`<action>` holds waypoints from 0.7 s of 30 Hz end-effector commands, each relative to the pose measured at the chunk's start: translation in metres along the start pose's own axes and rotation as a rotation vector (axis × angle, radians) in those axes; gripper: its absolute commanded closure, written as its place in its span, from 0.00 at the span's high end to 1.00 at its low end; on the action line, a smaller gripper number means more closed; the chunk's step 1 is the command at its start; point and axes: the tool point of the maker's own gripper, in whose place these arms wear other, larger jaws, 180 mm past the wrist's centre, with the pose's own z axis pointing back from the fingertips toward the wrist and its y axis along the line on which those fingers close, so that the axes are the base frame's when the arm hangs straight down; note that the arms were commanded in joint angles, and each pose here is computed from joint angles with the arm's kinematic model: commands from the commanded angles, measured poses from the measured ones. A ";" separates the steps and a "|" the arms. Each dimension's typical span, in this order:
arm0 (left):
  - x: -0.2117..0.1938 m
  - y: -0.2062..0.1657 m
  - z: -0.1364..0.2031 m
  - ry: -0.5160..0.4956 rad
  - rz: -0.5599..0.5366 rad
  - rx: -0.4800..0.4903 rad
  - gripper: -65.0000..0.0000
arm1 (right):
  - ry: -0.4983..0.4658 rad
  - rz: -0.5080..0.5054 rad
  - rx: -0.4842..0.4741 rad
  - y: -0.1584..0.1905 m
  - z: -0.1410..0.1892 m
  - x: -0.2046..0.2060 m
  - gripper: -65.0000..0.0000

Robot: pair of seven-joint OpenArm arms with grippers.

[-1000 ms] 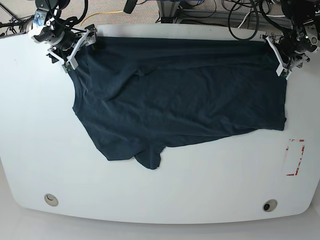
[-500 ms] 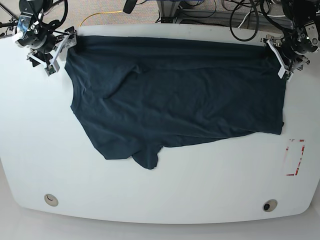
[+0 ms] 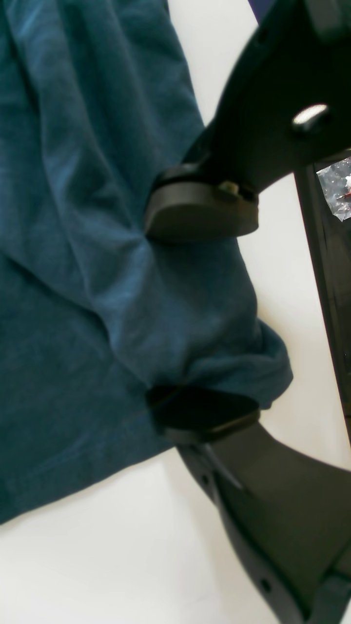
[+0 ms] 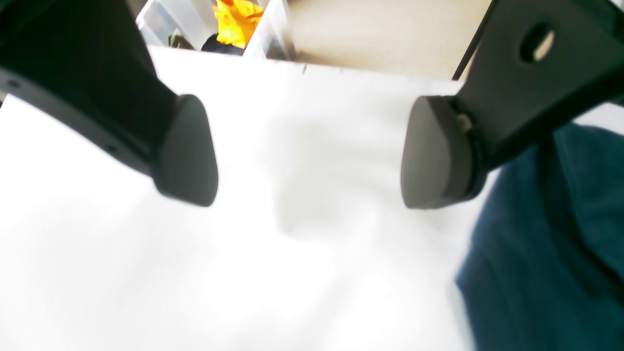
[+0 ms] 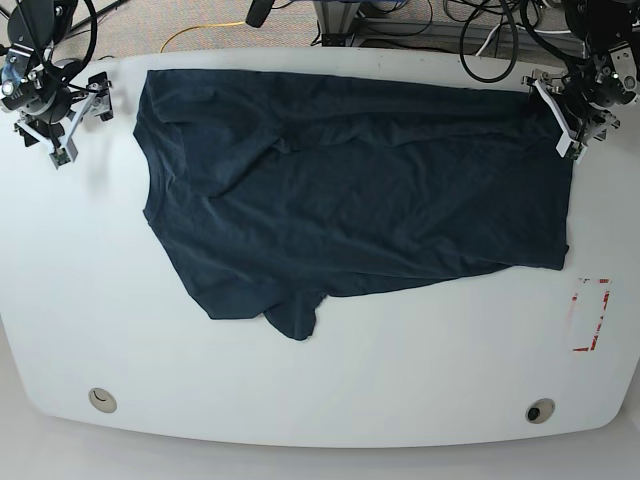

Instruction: Fold the T-shirt properly

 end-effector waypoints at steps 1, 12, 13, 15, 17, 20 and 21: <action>-0.021 0.005 0.001 0.105 -0.022 0.026 0.67 | -0.037 0.016 -0.013 -0.006 0.006 0.012 0.86; -0.022 0.005 0.001 0.104 -0.021 0.024 0.67 | -0.107 -0.090 0.085 0.043 0.025 0.024 0.86; -0.022 0.005 0.001 0.104 -0.020 0.025 0.67 | -0.115 -0.096 0.096 0.047 0.026 0.026 0.86; -0.022 0.005 0.001 0.103 -0.019 0.025 0.66 | -0.138 -0.100 0.121 0.057 0.026 0.031 0.86; -0.021 0.005 0.001 0.102 -0.020 0.025 0.66 | -0.155 -0.114 0.138 0.067 0.025 0.034 0.86; -0.018 0.006 0.003 0.095 -0.026 0.031 0.66 | -0.168 -0.137 0.162 0.080 0.024 0.034 0.86; -0.015 0.006 0.004 0.088 -0.032 0.034 0.66 | -0.168 -0.142 0.171 0.083 0.023 0.034 0.86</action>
